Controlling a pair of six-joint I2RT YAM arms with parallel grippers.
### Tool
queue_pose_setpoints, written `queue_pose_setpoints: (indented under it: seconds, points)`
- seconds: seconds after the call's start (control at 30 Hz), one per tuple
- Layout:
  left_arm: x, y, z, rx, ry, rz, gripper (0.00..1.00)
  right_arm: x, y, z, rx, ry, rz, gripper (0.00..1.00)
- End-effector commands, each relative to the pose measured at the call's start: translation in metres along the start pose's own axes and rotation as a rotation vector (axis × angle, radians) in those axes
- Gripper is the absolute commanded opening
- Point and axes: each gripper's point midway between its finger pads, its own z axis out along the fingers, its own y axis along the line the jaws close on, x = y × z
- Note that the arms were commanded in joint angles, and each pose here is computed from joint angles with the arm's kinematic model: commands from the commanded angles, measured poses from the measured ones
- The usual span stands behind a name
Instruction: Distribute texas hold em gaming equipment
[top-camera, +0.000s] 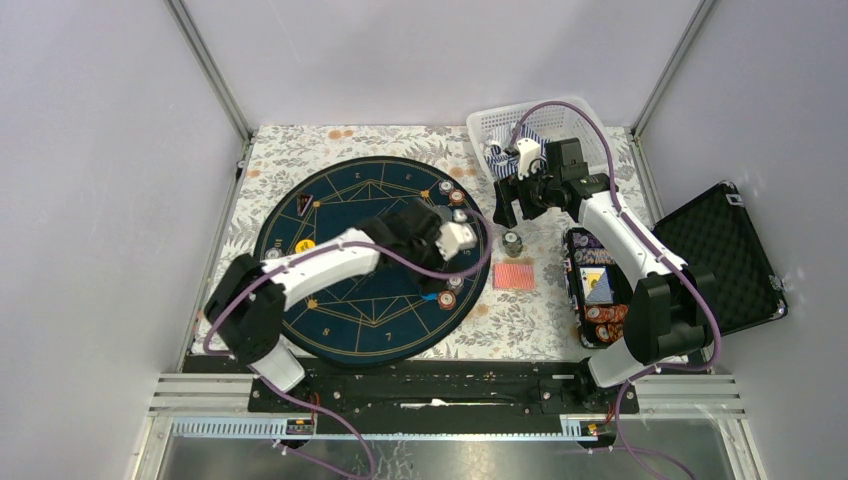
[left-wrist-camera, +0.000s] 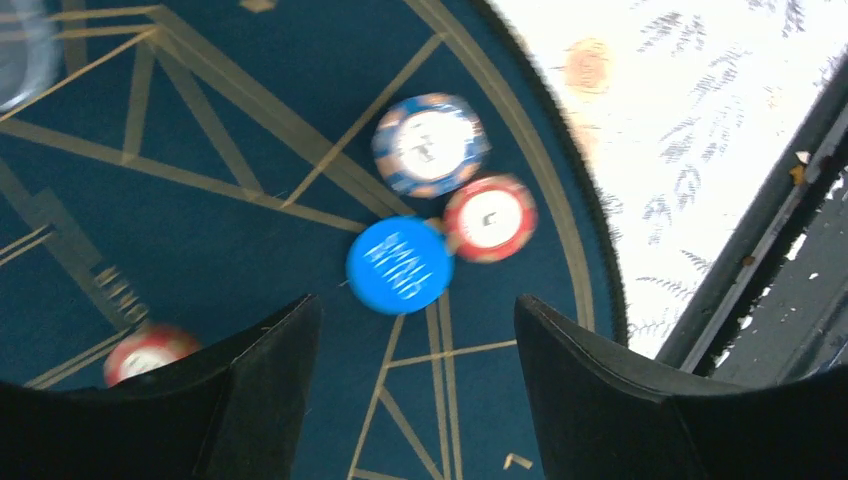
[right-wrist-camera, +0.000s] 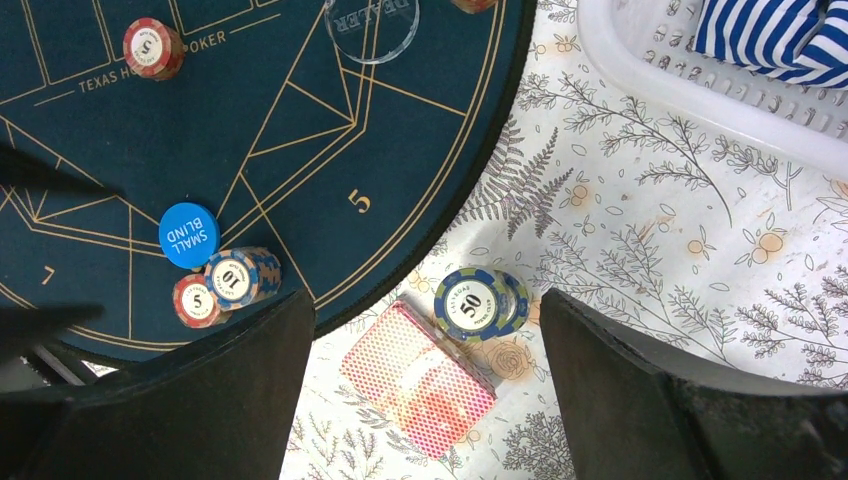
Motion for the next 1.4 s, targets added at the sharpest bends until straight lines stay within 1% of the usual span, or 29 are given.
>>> queue_pose_setpoints:
  seconds: [0.0,0.1,0.17,0.23,0.47,0.67,0.9,1.1,1.23,1.37]
  points:
    - [-0.009,0.051,-0.044,-0.069,-0.119,-0.139,0.75,-0.007,0.006,-0.008,-0.029,-0.041,-0.02,0.9]
    - [0.014,0.098,-0.053,-0.195,-0.088,-0.232,0.74,-0.007,0.01,-0.009,-0.047,-0.04,-0.021,0.92]
    - [0.027,0.118,-0.053,-0.261,-0.063,-0.266,0.75,-0.008,0.011,-0.01,-0.052,-0.045,-0.025,0.94]
    - [0.038,0.131,-0.05,-0.304,-0.031,-0.281,0.76,-0.009,0.011,-0.011,-0.054,-0.046,-0.027,0.99]
    - [0.053,0.145,-0.031,-0.309,0.015,-0.299,0.78,-0.007,0.012,-0.011,-0.052,-0.047,-0.03,1.0]
    - [0.059,0.151,-0.015,-0.303,0.047,-0.3,0.76,-0.006,0.011,-0.011,-0.048,-0.043,-0.031,1.0]
    - [0.068,0.153,-0.001,-0.288,0.077,-0.298,0.67,-0.005,0.01,-0.01,-0.045,-0.041,-0.031,1.0]
    - [0.07,0.158,0.005,-0.293,0.088,-0.301,0.57,-0.005,0.009,-0.009,-0.046,-0.037,-0.029,1.0]
    - [0.067,0.164,-0.003,-0.298,0.063,-0.322,0.46,-0.004,0.009,-0.008,-0.048,-0.035,-0.026,1.0]
    - [0.066,0.17,-0.026,-0.301,0.022,-0.373,0.37,-0.003,0.01,-0.008,-0.055,-0.032,-0.025,1.0]
